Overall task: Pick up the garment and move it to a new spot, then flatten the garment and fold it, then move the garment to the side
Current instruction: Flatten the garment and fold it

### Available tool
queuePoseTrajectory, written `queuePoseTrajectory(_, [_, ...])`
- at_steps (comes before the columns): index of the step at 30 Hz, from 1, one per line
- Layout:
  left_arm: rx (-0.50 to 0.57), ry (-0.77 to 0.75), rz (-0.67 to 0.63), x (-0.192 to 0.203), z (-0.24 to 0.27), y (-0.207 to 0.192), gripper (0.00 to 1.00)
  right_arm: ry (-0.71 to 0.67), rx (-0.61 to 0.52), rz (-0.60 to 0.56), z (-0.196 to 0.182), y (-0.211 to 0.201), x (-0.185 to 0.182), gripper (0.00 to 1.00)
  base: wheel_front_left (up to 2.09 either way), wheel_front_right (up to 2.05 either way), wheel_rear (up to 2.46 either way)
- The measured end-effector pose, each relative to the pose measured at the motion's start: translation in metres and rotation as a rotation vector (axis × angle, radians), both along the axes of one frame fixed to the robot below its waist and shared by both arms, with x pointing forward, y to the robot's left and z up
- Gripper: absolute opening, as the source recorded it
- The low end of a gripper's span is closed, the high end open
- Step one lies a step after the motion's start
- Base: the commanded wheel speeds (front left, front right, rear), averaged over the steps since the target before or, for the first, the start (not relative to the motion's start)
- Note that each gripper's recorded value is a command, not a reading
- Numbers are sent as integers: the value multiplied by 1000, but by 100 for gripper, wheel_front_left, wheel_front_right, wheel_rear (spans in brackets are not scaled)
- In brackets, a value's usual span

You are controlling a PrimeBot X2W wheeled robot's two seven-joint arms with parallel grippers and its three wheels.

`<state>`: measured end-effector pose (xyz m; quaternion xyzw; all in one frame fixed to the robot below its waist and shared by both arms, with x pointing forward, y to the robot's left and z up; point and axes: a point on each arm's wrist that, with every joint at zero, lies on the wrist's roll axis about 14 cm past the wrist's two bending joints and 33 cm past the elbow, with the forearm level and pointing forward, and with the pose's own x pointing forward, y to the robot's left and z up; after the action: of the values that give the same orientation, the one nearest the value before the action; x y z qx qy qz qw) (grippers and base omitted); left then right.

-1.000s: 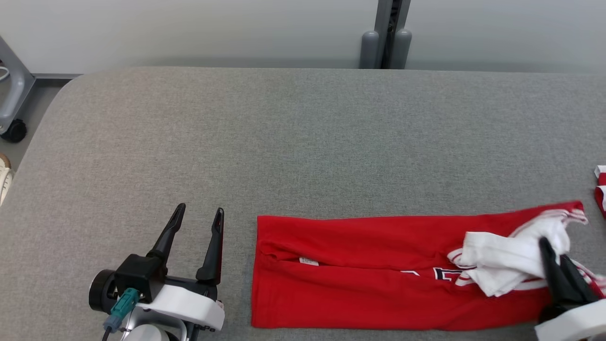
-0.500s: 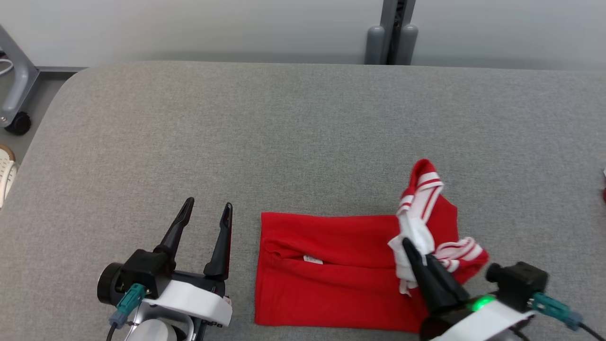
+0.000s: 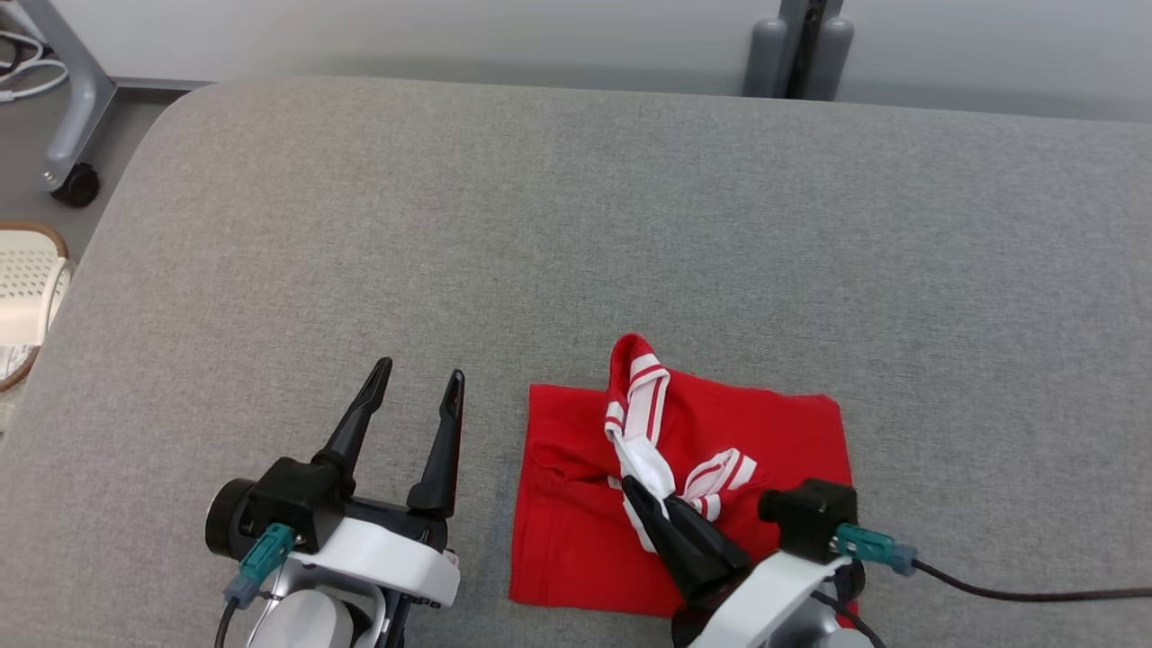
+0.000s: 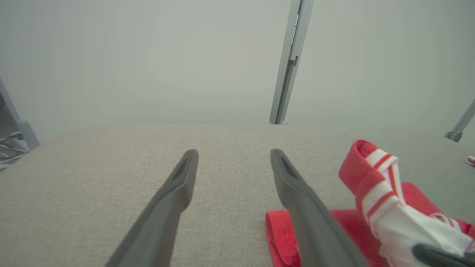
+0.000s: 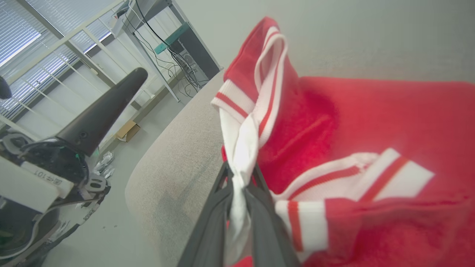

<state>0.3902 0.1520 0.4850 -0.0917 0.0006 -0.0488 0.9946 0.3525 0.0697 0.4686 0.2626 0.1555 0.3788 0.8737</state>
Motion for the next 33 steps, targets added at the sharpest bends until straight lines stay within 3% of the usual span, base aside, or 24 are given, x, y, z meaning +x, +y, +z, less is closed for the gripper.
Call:
queuePoseTrajectory(10, [2, 15, 10, 3, -6, 3, 100, 33, -9, 79, -21, 26, 1, 0, 0, 0, 0])
queuePoseTrajectory(11, [2, 15, 9, 3, -6, 3, 100, 36, -12, 91, -22, 29, 0, 14, 0, 0, 0])
queuePoseTrajectory(12, [2, 16, 9, 3, -6, 3, 100, 42, -11, 99, -24, 31, -1, 14, 0, 0, 0])
queuePoseTrajectory(13, [0, 17, 11, 3, -7, 3, 100, 52, -12, 110, -26, 33, -3, 47, 0, 0, 0])
queuePoseTrajectory(14, [-1, 18, 12, 3, -7, 3, 100, 63, -11, 123, -27, 36, -6, 100, 0, 0, 0])
queuePoseTrajectory(25, [0, 4, 5, 7, -4, 1, 100, -42, 156, 245, 33, 63, -29, 100, 0, 0, 0])
queuePoseTrajectory(29, [-3, -4, 1, 8, -1, -1, 100, -148, 205, 206, 62, 46, -18, 100, 0, 0, 0])
queuePoseTrajectory(33, [2, -13, -3, 9, 2, -2, 100, -247, 203, 94, 81, 14, 6, 100, 0, 0, 0])
